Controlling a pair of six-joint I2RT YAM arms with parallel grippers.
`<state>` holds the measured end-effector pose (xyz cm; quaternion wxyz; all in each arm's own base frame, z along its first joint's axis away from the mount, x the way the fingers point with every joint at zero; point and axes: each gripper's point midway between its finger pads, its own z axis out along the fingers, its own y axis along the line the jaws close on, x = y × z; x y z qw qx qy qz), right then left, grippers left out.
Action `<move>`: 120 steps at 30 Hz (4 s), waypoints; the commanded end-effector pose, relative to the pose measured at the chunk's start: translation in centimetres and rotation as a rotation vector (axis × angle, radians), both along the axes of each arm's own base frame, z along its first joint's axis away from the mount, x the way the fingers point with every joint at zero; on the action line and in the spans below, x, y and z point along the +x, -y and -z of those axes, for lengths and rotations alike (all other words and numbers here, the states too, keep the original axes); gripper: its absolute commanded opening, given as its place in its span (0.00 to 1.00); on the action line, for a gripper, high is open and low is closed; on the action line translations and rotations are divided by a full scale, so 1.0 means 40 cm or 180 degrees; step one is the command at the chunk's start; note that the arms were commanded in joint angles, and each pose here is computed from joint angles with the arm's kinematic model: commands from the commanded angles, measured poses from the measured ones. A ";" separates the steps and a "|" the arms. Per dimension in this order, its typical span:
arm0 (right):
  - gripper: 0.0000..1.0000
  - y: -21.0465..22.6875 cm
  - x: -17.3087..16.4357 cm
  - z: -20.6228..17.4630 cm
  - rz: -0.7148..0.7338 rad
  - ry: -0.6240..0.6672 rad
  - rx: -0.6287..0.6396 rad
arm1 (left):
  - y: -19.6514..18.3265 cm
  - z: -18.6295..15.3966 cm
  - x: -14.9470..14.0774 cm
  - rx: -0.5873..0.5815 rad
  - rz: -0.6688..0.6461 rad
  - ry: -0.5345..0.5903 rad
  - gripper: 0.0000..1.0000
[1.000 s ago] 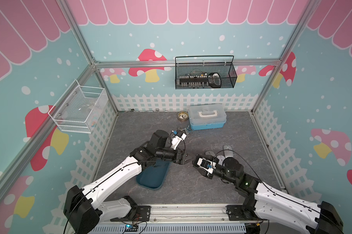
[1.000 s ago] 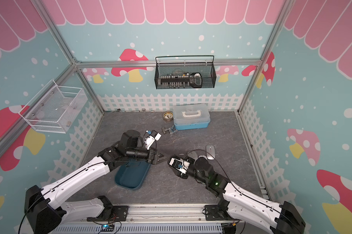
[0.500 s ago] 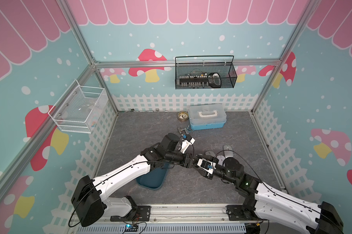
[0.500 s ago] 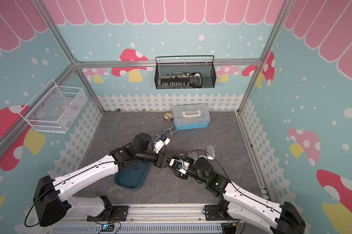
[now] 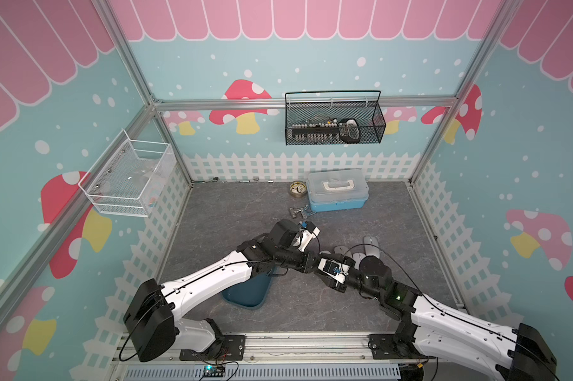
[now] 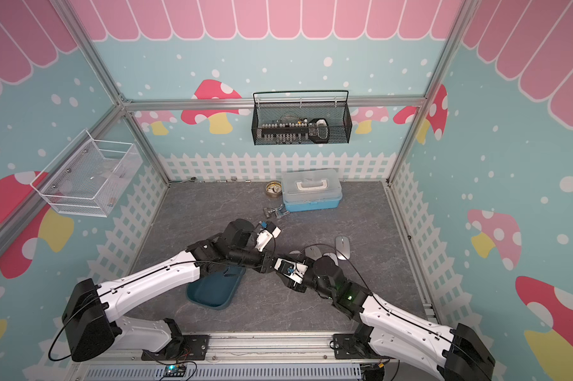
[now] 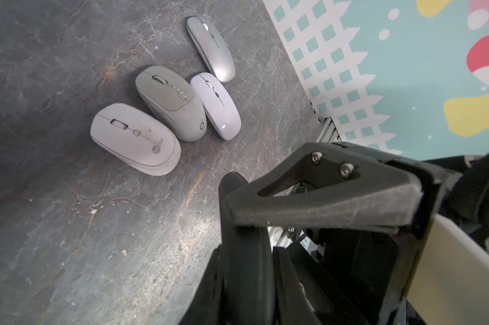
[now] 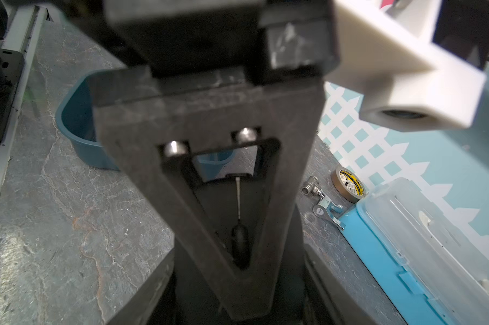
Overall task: Put the mouse in the storage box
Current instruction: Pick up the mouse from the center of the board, then place the mouse in the storage box.
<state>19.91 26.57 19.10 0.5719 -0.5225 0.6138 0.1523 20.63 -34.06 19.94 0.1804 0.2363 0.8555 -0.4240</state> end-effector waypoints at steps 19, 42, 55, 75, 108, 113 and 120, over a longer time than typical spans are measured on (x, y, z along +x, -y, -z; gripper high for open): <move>0.99 0.050 0.007 -0.099 0.0399 -0.0013 0.0616 | -0.177 -0.082 0.085 -0.0353 -0.0643 0.0249 0.00; 0.99 0.225 -0.017 0.032 0.1375 -0.0975 0.1536 | -0.530 0.131 0.169 0.0551 -0.2038 -0.0334 0.01; 0.99 0.198 -0.016 0.080 0.1332 -0.1128 0.1265 | -0.613 0.247 0.242 0.1281 -0.2397 -0.0518 0.00; 0.99 0.183 -0.025 0.093 0.1230 -0.1191 0.1218 | -0.688 0.221 0.298 0.0976 -0.2594 -0.0330 0.00; 0.99 0.192 -0.021 0.095 0.1318 -0.1223 0.1233 | -0.615 0.327 0.278 0.0703 -0.2185 -0.0863 0.52; 0.99 0.197 -0.018 0.093 0.1347 -0.1200 0.1236 | -0.639 0.331 0.285 0.0864 -0.2292 -0.0806 0.63; 0.99 0.196 -0.018 0.095 0.1376 -0.1257 0.1232 | -0.660 0.319 0.301 0.0974 -0.2407 -0.0732 0.68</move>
